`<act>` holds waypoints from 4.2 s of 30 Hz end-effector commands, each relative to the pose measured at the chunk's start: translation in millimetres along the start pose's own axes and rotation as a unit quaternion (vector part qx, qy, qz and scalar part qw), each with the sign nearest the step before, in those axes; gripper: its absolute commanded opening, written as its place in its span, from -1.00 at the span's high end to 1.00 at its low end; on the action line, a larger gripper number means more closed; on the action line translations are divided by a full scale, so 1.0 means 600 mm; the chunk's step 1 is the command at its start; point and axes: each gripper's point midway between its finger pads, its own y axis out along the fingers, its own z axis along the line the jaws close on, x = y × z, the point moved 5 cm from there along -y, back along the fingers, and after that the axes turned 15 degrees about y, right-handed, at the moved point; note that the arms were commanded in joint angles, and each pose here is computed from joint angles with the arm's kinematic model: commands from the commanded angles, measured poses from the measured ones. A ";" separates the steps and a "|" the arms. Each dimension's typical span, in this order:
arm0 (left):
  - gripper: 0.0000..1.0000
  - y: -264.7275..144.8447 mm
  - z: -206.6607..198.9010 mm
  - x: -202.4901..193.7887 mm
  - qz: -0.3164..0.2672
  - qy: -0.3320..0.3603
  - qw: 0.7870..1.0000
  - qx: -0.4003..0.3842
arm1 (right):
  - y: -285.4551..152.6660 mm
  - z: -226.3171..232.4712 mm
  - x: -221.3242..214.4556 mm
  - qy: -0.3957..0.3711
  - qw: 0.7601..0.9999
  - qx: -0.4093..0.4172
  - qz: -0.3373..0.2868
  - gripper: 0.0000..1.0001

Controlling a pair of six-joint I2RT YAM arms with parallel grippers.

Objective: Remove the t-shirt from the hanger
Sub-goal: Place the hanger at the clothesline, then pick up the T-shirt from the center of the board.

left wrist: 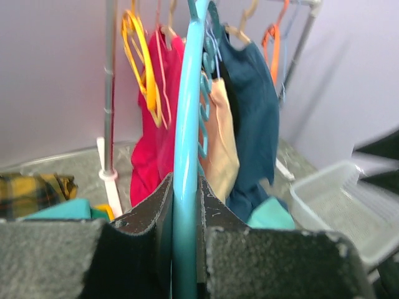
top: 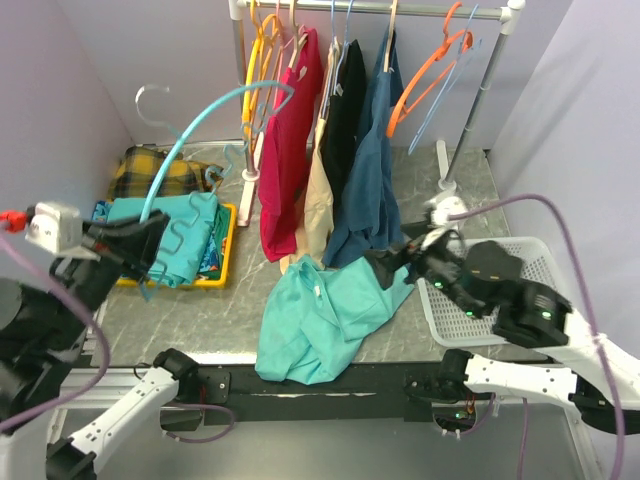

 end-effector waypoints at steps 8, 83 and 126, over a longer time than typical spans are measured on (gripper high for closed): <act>0.99 0.188 0.033 0.034 -0.063 0.008 0.995 0.074 | 0.051 0.020 -0.107 0.057 0.997 -0.004 0.056 -1.00; 0.37 0.614 -0.023 -0.140 0.078 0.030 0.996 0.026 | 0.080 0.066 -0.317 0.097 0.982 -0.024 0.162 -1.00; -0.86 0.111 -0.090 -0.223 0.154 -0.076 0.982 -0.076 | 0.222 -0.014 -0.601 -0.010 0.883 -0.147 0.446 -0.89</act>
